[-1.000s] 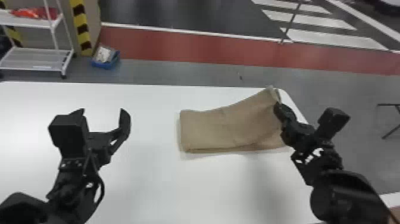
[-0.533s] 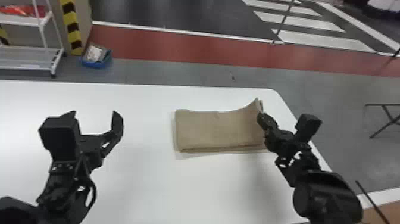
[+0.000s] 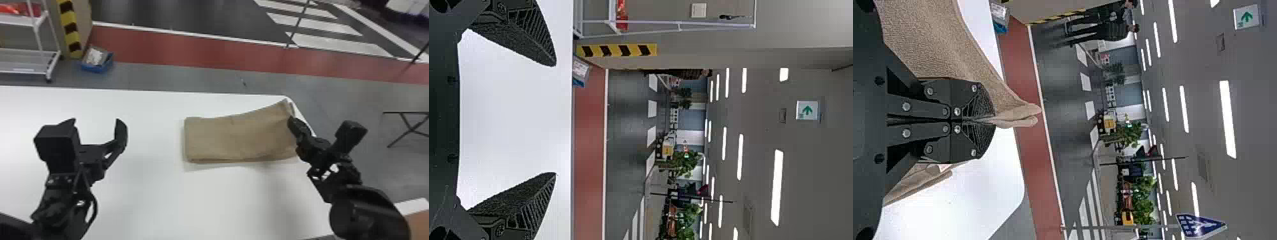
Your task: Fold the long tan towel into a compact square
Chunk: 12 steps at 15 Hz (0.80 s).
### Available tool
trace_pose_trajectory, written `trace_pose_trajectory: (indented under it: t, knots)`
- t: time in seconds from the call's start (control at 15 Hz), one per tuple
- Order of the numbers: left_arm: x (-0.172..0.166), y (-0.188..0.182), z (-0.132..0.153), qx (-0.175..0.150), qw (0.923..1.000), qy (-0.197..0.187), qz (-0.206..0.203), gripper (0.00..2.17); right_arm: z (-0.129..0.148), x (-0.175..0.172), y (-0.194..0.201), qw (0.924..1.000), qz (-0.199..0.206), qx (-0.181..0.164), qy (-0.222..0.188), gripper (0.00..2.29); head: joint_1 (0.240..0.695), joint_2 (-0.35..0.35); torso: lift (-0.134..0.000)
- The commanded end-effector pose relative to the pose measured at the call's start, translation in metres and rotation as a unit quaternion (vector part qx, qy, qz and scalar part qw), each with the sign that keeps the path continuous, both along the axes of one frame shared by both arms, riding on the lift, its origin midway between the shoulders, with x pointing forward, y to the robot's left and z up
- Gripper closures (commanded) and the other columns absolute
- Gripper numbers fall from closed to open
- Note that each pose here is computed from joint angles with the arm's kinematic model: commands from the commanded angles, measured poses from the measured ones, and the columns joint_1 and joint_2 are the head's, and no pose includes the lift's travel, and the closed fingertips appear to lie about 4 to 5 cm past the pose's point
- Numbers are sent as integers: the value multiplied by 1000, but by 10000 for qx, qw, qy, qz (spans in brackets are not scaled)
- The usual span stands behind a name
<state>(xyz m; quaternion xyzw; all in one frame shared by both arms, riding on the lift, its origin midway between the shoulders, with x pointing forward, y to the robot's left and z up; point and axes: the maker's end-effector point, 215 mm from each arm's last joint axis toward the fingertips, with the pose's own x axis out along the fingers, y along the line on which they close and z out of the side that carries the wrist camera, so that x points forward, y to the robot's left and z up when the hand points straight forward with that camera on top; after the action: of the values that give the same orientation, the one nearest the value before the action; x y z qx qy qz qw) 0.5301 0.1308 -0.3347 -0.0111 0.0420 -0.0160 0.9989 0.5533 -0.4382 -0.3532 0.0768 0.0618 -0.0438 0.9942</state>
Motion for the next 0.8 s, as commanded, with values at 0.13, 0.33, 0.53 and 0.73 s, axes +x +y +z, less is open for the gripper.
trace_pose_trajectory:
  t: [0.13, 0.33, 0.53, 0.73]
  knots:
    - [-1, -3, 0, 5, 10000, -1, -23, 110, -30, 3, -13, 9997, -127, -42, 219, 1325, 695, -311, -124]
    - [-3, -2, -4, 52, 10000, 43, -20, 110, -45, 12, -18, 9993, -163, -222, 254, 1318, 695, -317, -124]
    - [-4, 1, -5, 60, 10000, 44, 8, 110, -54, 10, -19, 9987, -174, -333, 356, 377, 695, -317, -124]
    - [-4, 1, -4, 54, 10000, 31, 17, 107, -38, -1, -43, 9978, -433, -493, 130, -1, 695, -321, -124]
